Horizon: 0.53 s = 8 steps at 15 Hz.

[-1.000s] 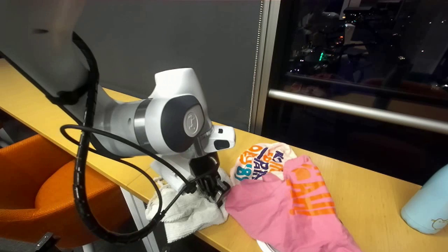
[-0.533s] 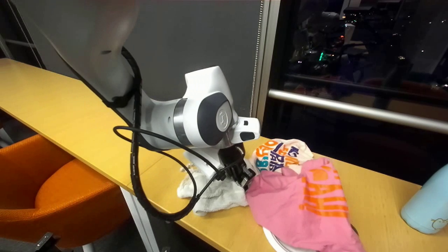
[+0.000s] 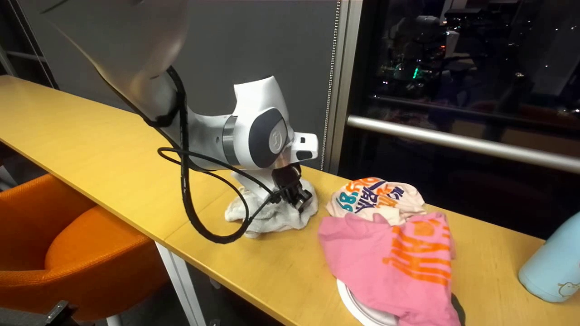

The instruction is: Wipe the table with the white cloth

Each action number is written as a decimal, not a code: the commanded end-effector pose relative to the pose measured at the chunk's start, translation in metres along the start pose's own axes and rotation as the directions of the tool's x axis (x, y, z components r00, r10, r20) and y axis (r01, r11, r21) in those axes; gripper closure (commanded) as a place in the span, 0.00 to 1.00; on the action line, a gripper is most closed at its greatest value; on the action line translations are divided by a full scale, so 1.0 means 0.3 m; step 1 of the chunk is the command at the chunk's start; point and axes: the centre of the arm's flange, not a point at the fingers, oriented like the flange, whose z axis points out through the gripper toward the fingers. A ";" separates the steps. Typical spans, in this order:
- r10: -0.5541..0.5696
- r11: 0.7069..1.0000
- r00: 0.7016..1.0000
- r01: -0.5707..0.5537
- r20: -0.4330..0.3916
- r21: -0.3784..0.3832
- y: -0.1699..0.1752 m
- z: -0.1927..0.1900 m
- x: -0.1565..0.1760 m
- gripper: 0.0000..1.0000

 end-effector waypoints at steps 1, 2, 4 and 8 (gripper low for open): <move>-0.090 0.992 0.993 0.082 0.079 0.099 -0.134 -0.043 -0.138 0.98; -0.120 0.987 0.989 0.110 0.086 0.116 -0.166 -0.074 -0.179 0.98; -0.171 0.979 0.980 0.156 0.103 0.133 -0.202 -0.112 -0.255 0.98; -0.210 0.974 0.968 0.195 0.137 0.118 -0.158 -0.170 -0.379 0.98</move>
